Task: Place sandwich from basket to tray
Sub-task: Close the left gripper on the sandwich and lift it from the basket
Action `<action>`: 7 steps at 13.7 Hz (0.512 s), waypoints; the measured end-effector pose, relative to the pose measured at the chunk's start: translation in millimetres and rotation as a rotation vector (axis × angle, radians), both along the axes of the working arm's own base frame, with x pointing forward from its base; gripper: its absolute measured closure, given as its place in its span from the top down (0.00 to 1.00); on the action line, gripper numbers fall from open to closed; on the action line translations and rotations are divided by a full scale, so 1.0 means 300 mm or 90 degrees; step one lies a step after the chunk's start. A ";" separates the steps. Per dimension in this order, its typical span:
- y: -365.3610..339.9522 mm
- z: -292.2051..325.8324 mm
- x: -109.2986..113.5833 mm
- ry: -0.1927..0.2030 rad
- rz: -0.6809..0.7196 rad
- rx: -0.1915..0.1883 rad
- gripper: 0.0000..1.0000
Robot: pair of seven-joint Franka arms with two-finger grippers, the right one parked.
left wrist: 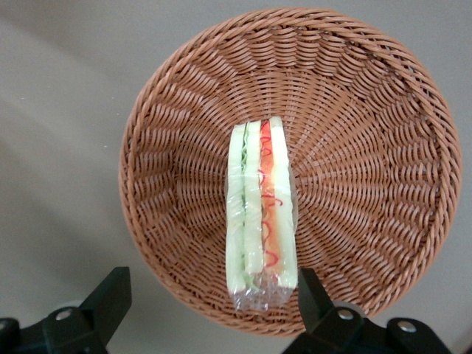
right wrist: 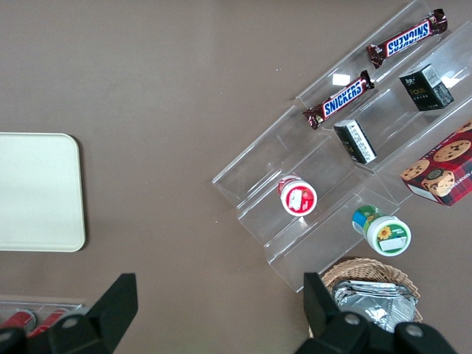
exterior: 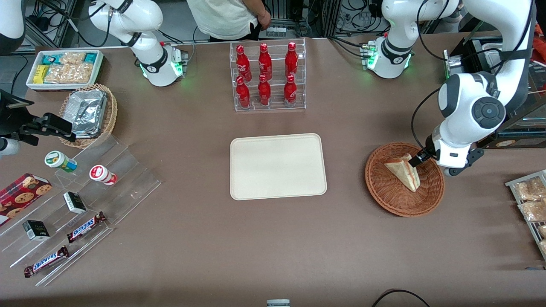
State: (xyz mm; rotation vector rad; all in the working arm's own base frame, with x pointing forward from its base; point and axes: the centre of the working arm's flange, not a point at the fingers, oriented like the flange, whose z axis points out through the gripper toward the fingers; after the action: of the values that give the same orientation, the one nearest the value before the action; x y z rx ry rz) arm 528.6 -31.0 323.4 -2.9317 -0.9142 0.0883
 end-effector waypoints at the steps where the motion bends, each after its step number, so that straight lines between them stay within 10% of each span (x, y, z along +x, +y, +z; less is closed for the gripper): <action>1: -0.001 -0.017 0.005 -0.002 0.001 -0.001 1.00; 7: -0.056 -0.094 0.025 -0.017 0.014 -0.009 1.00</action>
State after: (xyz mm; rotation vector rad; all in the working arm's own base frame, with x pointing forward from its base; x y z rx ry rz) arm 536.2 -48.0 295.2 -2.9431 -0.9538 0.0576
